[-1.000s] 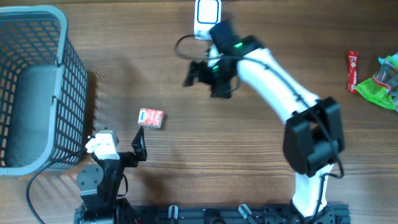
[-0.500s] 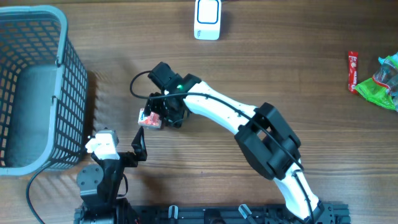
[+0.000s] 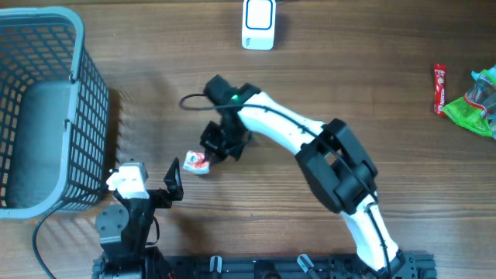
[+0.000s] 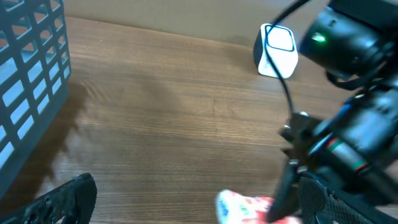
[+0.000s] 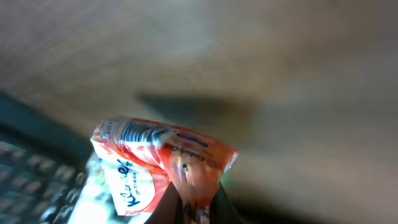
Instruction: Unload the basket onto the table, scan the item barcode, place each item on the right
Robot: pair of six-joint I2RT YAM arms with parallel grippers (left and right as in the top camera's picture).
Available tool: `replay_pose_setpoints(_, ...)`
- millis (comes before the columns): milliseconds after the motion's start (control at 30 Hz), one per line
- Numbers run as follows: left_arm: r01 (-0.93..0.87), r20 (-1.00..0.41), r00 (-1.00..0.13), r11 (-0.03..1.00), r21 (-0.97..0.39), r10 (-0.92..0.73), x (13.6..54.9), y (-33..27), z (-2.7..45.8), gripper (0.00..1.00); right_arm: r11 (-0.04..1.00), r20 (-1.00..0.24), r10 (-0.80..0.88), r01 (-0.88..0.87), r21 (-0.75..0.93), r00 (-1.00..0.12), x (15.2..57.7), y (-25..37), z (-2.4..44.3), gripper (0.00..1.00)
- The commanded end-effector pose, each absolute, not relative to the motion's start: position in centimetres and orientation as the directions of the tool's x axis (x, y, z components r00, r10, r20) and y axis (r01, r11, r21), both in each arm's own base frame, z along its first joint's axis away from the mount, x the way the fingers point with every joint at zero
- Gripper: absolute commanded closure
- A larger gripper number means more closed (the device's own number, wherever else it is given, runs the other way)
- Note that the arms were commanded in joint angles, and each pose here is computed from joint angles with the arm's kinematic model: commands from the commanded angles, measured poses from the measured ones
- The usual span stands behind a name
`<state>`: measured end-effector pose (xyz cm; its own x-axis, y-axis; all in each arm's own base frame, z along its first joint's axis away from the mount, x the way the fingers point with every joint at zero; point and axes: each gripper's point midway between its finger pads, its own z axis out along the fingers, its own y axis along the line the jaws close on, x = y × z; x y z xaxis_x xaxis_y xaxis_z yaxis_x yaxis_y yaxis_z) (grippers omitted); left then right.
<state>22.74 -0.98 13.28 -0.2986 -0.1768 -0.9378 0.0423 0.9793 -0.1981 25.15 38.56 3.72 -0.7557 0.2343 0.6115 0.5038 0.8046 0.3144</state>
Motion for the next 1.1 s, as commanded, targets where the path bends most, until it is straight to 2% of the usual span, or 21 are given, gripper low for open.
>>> replay_pose_setpoints(0,0.042,-0.938,-0.294,0.978,-0.206,-0.185,22.7,-1.0,13.3,0.0,0.646,0.883,0.219,0.74,0.188,-0.415,24.9,38.0,11.0,0.96)
replay_pose_setpoints(67,0.042,-0.938,-0.294,0.978,-0.206,-0.185,22.7,-1.0,13.3,0.0,0.559,0.927,0.282,0.827,0.05,-0.246,26.6,36.9,12.1,0.96)
replay_pose_setpoints(100,0.042,-0.938,-0.294,0.978,-0.206,-0.185,22.7,-1.0,13.3,0.0,0.533,0.946,0.257,0.845,0.033,-0.199,27.3,36.5,12.9,0.96)
replay_pose_setpoints(133,0.042,-0.938,-0.294,0.978,-0.206,-0.185,22.7,-1.0,13.3,0.0,0.515,0.959,0.22,0.856,0.042,-0.18,28.1,36.0,13.6,0.9)
replay_pose_setpoints(167,0.042,-0.938,-0.293,0.978,-0.206,-0.185,22.7,-1.0,13.3,0.0,0.494,0.959,0.243,0.87,0.004,-0.143,28.6,35.6,13.6,0.96)
replay_pose_setpoints(233,0.042,-0.938,-0.294,0.978,-0.206,-0.185,22.7,-1.0,13.3,0.0,0.455,0.959,0.276,0.888,-0.072,-0.064,29.3,35.1,13.7,0.96)
replay_pose_setpoints(333,0.042,-0.938,-0.294,0.978,-0.206,-0.185,22.7,-1.0,13.3,0.0,0.361,0.923,0.356,0.889,-0.281,0.147,30.3,34.3,13.9,0.95)
replay_pose_setpoints(367,0.042,-0.938,-0.294,0.978,-0.206,-0.185,22.7,-1.0,13.3,0.0,0.315,0.888,0.391,0.871,-0.377,0.243,30.5,34.1,13.9,0.92)
replay_pose_setpoints(400,0.042,-0.938,-0.294,0.978,-0.206,-0.185,22.7,-1.0,13.3,0.0,0.286,0.868,0.405,0.862,-0.418,0.286,30.9,33.9,13.8,0.88)
replay_pose_setpoints(533,0.042,-0.938,-0.294,0.978,-0.206,-0.185,22.7,-1.0,13.3,0.0,0.218,0.865,0.382,0.878,-0.426,0.325,33.4,31.3,13.7,0.9)
replay_pose_setpoints(667,0.042,-0.938,-0.294,0.978,-0.206,-0.185,22.7,-1.0,13.3,0.0,0.023,0.653,0.536,0.763,-0.646,0.536,32.5,26.0,11.4,0.9)
replay_pose_setpoints(767,0.042,-0.938,-0.294,0.978,-0.206,-0.185,22.7,-1.0,13.3,0.0,-0.118,0.44,0.622,0.633,-0.765,0.648,30.9,21.8,10.0,0.9)
replay_pose_setpoints(833,0.042,-0.938,-0.294,0.978,-0.206,-0.185,22.7,-1.0,13.3,0.0,-0.176,0.318,0.642,0.538,-0.824,0.698,29.9,19.9,9.2,0.89)
replay_pose_setpoints(1033,0.042,-0.938,-0.294,0.978,-0.206,-0.185,22.7,-1.0,13.3,0.0,-0.183,0.216,0.611,0.401,-0.898,0.762,29.3,20.1,5.8,0.69)
replay_pose_setpoints(1067,0.042,-0.938,-0.294,0.978,-0.206,-0.185,22.7,-1.0,13.3,0.0,-0.17,0.214,0.578,0.373,-0.912,0.787,29.6,20.5,5.7,0.5)
